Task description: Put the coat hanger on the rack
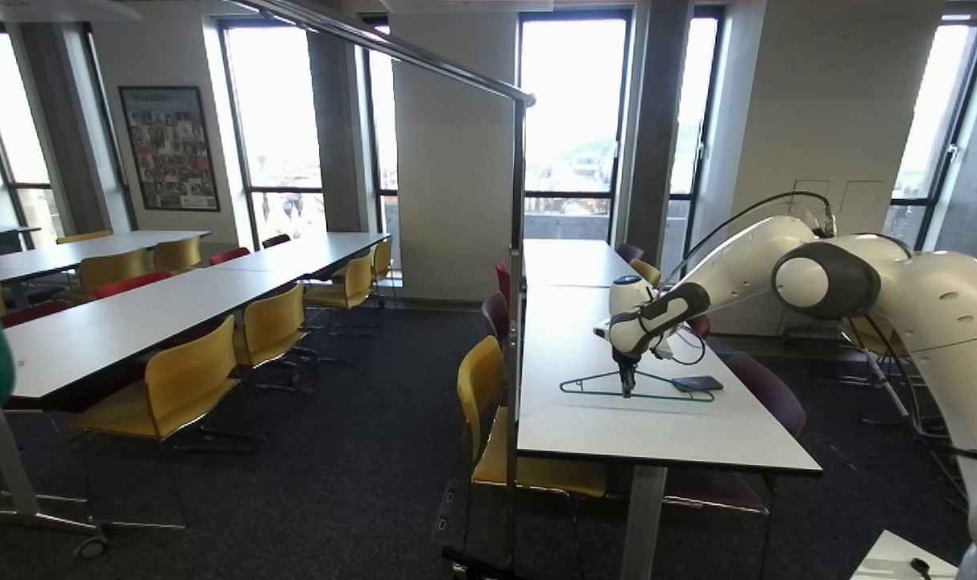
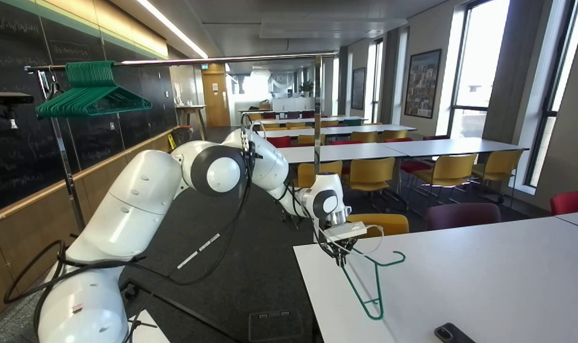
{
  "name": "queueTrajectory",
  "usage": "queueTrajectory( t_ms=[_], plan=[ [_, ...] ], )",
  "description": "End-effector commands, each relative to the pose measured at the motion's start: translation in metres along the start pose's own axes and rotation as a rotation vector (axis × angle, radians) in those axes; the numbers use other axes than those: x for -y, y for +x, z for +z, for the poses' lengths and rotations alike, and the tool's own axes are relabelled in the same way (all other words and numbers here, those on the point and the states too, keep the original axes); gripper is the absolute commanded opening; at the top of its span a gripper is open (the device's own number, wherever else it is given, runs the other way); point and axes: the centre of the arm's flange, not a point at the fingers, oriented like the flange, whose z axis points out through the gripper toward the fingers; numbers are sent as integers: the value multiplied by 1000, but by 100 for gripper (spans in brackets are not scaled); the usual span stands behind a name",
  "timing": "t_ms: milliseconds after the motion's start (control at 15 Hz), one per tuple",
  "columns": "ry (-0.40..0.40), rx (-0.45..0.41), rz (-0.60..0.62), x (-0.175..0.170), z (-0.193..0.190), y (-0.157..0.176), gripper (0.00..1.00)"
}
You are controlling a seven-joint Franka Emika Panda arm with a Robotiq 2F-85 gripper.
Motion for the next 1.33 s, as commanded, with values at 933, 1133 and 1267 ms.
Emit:
queueTrajectory(
  t_ms=[933, 1133, 1267],
  plan=[
    [-352, -90, -45, 99, -243, -72, 2],
    [-389, -115, -50, 113, -267, -74, 2],
    [-410, -130, -60, 123, -276, -74, 2]
  ],
)
